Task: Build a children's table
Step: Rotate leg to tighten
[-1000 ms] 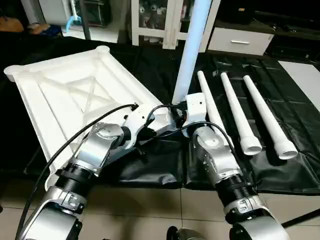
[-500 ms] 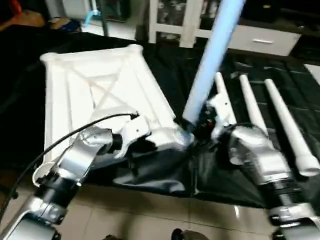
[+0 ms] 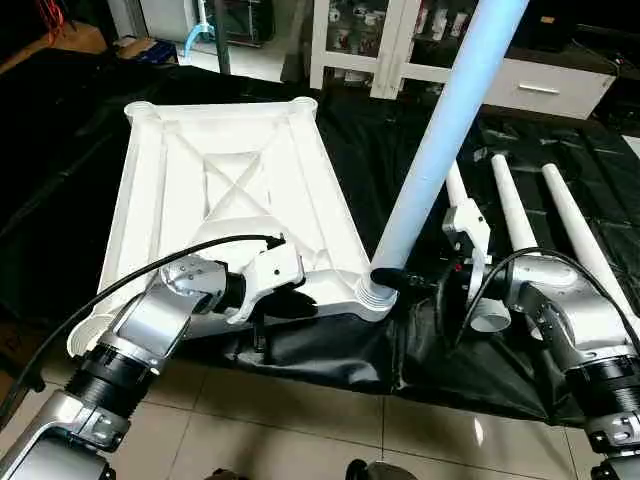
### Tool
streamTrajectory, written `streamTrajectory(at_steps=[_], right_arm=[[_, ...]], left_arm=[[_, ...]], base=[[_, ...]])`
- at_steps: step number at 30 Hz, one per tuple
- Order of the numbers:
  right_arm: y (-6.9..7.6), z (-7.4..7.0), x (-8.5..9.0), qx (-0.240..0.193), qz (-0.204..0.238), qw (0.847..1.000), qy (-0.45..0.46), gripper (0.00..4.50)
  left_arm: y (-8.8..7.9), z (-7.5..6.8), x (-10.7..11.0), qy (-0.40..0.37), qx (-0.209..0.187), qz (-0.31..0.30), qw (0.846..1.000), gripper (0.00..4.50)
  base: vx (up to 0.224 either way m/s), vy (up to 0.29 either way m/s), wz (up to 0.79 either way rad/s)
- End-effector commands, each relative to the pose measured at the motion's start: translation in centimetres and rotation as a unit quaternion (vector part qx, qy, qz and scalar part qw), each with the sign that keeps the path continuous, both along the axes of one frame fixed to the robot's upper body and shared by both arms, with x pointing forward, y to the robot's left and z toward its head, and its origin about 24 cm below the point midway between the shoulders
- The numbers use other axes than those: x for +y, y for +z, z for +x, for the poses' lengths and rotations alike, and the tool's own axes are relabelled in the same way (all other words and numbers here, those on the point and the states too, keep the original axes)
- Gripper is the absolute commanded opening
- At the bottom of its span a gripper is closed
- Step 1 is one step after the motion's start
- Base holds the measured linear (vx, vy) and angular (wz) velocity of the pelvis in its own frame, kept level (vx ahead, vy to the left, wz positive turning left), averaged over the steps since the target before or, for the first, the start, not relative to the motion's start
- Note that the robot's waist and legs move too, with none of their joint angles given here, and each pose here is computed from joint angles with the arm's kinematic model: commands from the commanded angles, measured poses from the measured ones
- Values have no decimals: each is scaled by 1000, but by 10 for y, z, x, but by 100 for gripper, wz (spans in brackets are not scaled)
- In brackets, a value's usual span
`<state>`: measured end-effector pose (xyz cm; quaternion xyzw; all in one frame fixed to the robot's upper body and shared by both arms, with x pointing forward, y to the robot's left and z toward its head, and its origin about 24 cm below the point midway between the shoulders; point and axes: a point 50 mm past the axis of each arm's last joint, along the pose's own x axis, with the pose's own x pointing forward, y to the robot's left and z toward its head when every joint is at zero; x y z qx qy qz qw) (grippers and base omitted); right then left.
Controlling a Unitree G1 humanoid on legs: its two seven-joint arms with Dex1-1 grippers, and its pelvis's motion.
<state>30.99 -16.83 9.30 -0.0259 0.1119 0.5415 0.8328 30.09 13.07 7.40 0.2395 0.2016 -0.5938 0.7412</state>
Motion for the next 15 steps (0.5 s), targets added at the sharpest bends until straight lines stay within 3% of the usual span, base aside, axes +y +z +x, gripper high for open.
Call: streamTrajectory(at_steps=[1,9,15], right_arm=[[1,0,-8,6,5,1000,-12,282],[-4,-3,-10,19,4,1000,-5,229],[-10,6,-8,12,1,997,-76,193]], left_arm=[[-15,-8,-1,-20,35,25,999,0],[-16,-9,0,-25,38,26,999,0],[-16,-7,-2,-9,41,22,999,0]], base=[[0,0,0],[0,0,0],[0,0,0]])
